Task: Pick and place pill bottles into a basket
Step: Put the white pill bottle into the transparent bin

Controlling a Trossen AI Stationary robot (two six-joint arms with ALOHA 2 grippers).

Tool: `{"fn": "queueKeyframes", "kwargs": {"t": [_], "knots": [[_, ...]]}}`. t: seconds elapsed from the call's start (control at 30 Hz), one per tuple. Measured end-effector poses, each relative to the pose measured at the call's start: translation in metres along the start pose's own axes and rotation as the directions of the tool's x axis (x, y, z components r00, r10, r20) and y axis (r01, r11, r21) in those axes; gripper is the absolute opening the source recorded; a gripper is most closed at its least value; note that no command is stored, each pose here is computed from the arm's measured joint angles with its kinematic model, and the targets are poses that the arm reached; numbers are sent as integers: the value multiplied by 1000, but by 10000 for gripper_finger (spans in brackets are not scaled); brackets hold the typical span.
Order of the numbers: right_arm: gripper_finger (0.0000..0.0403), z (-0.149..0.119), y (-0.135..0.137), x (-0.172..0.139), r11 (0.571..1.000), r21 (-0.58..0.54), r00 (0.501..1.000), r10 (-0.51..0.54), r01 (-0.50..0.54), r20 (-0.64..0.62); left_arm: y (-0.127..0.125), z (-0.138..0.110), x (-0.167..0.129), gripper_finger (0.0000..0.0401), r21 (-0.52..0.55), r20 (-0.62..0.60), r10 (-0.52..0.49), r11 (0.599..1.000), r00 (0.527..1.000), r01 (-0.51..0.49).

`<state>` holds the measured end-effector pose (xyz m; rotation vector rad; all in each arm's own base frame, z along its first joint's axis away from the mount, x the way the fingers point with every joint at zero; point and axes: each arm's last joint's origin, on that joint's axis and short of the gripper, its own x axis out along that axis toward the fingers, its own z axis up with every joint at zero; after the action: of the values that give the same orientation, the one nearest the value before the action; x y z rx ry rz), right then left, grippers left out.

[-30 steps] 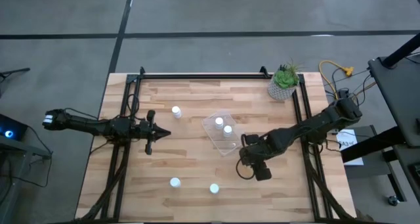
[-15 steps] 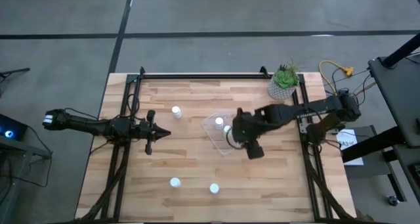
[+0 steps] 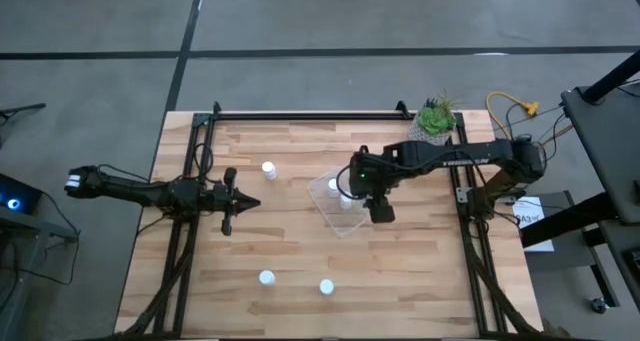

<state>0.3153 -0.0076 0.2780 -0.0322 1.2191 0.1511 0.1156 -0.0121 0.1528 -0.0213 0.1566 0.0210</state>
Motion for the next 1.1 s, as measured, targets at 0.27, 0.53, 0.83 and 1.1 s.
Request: {"fn": "queueKeyframes", "kwargs": {"t": [0.27,0.53,0.83,1.1], "knots": [[155,5,-3,24,1000,-18,998,11,-12,-54,0,-1,0,0,2,-10,0,1000,1000,0],[155,6,-5,42,999,-30,995,22,-25,-102,0,-2,1,0,3,-20,0,1000,1000,0],[155,9,-6,58,997,-31,991,66,-70,-119,0,-4,2,0,7,-40,2,1000,999,-1],[155,9,-7,69,997,-29,988,69,-73,-137,0,-4,2,0,7,-45,2,1000,999,-1]]}}
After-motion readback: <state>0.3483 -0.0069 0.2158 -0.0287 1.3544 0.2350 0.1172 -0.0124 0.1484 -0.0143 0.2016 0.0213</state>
